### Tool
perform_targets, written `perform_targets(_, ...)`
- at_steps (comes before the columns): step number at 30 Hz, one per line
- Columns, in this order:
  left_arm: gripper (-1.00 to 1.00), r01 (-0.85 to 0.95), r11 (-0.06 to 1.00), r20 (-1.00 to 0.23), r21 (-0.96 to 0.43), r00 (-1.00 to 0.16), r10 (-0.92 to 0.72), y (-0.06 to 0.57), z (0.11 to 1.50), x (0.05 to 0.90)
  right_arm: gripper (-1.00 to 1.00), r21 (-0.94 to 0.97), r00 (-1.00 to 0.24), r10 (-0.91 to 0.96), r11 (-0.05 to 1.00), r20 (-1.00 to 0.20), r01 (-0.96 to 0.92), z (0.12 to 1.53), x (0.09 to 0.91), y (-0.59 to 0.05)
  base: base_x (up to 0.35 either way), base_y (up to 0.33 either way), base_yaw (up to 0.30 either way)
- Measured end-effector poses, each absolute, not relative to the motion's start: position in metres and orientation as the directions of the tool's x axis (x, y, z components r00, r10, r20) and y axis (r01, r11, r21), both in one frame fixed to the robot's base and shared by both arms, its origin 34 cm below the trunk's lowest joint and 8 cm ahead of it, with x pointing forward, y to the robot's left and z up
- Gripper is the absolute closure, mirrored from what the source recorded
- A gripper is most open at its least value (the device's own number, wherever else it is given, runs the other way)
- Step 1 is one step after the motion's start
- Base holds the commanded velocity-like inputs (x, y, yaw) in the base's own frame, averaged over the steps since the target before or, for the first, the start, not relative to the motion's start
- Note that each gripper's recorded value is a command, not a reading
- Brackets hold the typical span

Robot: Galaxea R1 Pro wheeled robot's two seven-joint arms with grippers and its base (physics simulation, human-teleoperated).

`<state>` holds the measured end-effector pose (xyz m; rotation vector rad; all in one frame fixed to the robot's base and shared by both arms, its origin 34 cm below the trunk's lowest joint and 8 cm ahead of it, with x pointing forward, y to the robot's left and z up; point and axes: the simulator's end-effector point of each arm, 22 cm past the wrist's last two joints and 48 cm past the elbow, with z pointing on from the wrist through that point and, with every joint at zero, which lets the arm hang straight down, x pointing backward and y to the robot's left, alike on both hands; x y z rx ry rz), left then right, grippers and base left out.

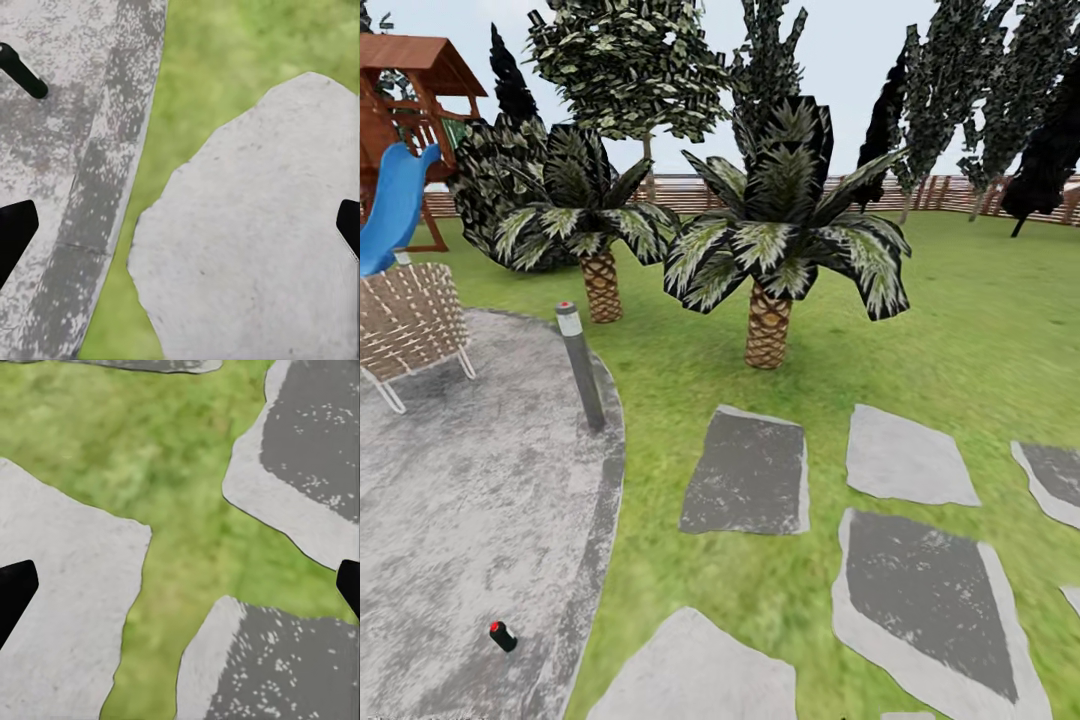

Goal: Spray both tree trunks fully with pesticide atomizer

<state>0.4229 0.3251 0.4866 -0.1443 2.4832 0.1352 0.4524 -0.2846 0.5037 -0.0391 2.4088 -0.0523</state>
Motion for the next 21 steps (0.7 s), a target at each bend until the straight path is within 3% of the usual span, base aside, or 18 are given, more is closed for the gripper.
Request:
perform_targets(14,-1.00,-0.137,0.989,-0.605,0.063,-0.793,-0.071,0.3252,0.4850,0.4209,-1.00,-0.049,-0.748,-0.043,0.999,-0.663,-0.014,0.5017,0.4502,-0.2846,0.267,-0.216,0.270)
perform_targets(21,-1.00,-0.136,0.989,-0.603,0.063,-0.794,-0.070,0.3251,0.4841,0.4202,-1.00,-0.049,-0.750,-0.043,0.999,-0.660,-0.014,0.5004,0.4492,-0.2845,0.126,-0.040,0.270)
